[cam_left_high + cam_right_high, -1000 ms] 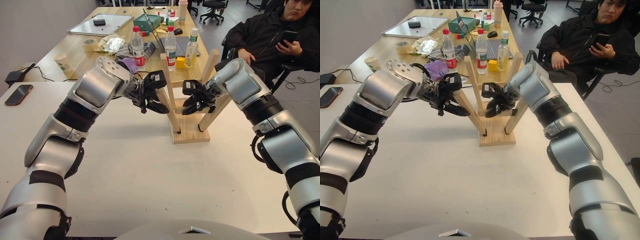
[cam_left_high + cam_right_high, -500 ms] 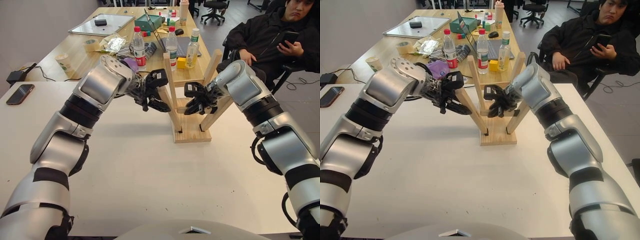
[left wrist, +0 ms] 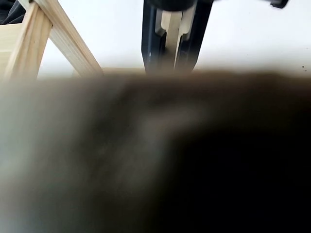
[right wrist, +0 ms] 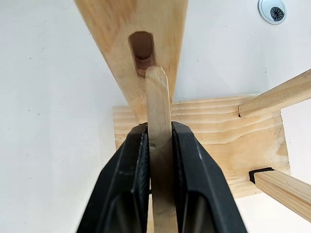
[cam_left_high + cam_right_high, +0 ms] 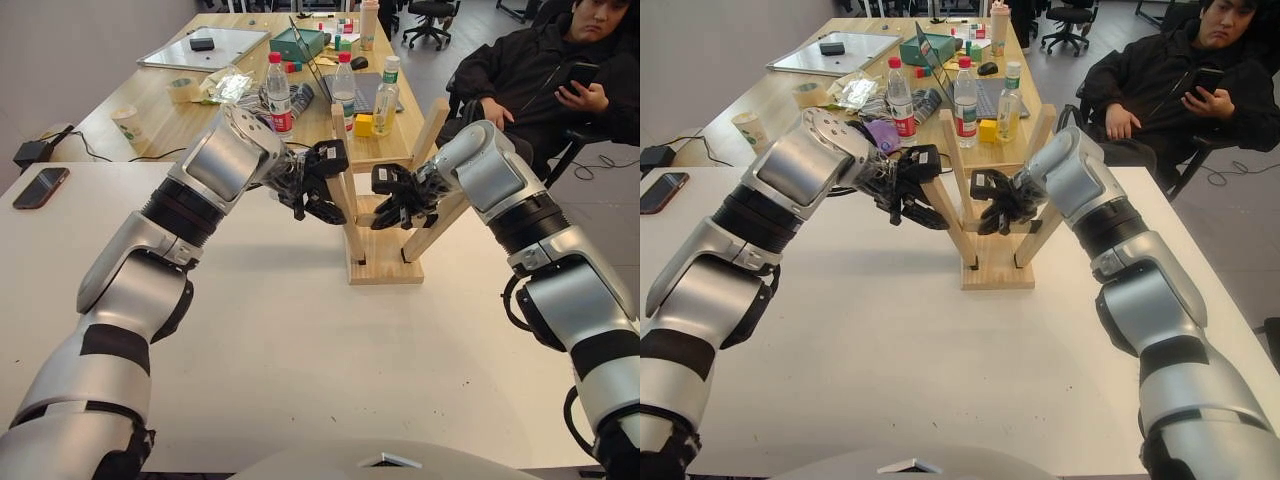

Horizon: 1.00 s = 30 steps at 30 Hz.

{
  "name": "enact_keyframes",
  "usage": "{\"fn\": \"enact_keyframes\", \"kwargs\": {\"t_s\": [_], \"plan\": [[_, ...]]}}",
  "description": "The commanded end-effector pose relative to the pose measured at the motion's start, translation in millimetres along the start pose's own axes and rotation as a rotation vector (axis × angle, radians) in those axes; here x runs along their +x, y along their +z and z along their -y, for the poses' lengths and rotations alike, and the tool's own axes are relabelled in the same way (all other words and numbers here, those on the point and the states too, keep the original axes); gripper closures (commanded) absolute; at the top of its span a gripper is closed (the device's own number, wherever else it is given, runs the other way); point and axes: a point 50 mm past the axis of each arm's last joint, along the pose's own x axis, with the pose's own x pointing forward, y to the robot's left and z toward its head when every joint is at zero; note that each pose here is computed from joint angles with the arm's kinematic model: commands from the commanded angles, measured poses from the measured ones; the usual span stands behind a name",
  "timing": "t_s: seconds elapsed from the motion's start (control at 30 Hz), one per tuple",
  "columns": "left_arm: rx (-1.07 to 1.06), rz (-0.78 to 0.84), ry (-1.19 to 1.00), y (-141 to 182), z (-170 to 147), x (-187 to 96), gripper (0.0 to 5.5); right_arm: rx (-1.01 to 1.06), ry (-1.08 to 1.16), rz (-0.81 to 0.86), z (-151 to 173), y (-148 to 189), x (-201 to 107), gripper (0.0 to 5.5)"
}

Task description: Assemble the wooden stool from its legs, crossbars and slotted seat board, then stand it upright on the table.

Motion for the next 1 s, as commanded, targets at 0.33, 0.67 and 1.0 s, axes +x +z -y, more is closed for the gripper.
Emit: {"fn": "enact_keyframes", "kwargs": {"t_s": [0.33, 0.67, 1.0], "plan": [[-0.072, -0.351, -0.125, -57.3, 14.7, 62.8, 3.46, 0.042, 0.065, 0.042, -10.5, -2.3, 14.2, 5.04], [-0.066, -0.447, -0.166, -73.7, 17.0, 77.8, 3.46, 0.049, 0.106, 0.068, -17.3, 1.7, 18.3, 5.04], [-0.048, -0.455, -0.182, -68.9, 16.0, 84.8, 3.46, 0.063, 0.117, 0.067, -18.8, 0.5, 19.6, 5.06]]}}
